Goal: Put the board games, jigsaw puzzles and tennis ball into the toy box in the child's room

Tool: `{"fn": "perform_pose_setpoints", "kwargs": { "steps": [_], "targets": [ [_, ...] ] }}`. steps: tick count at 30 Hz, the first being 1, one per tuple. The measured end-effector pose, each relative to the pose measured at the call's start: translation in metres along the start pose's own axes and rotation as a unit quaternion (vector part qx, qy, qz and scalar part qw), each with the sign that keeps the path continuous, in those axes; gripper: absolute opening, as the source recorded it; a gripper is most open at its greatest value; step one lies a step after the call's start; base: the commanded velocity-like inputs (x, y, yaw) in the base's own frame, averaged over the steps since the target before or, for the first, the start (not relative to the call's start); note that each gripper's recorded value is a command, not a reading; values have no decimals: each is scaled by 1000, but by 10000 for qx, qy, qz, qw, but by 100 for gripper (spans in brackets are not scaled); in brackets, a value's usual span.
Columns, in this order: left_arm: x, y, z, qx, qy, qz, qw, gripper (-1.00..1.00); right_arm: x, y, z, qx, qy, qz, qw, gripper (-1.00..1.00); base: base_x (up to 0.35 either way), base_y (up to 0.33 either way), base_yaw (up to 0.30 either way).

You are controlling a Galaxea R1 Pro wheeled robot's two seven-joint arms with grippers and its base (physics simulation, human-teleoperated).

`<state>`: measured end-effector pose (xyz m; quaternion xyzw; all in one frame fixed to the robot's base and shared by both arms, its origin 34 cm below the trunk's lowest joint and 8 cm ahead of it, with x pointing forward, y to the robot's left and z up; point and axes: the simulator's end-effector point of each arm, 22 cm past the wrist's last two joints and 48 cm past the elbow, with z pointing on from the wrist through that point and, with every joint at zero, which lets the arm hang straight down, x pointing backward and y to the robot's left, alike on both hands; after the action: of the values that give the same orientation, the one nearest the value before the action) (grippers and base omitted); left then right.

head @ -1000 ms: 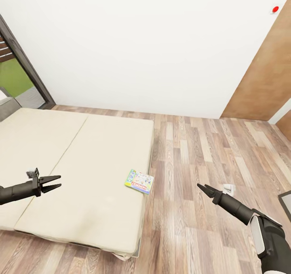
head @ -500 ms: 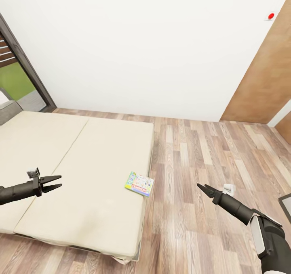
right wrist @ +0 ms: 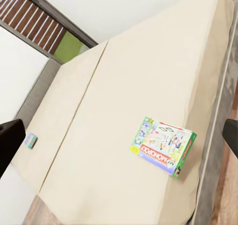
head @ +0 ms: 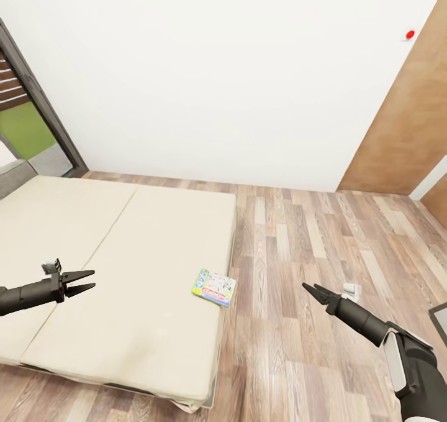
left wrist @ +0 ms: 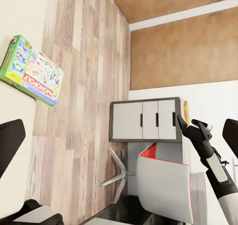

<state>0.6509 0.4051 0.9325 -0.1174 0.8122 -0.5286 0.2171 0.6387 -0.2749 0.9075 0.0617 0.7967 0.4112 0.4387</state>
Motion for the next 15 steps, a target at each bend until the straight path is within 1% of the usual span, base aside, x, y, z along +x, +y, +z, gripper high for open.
{"fn": "perform_pose_setpoints", "kwargs": {
  "steps": [15],
  "targets": [
    [-4, -12, -4, 54, -51, 99, 9999, 100, -10, 9, -2, -57, -87, -71, 9999, 100, 0, 0, 0]
  ]
}}
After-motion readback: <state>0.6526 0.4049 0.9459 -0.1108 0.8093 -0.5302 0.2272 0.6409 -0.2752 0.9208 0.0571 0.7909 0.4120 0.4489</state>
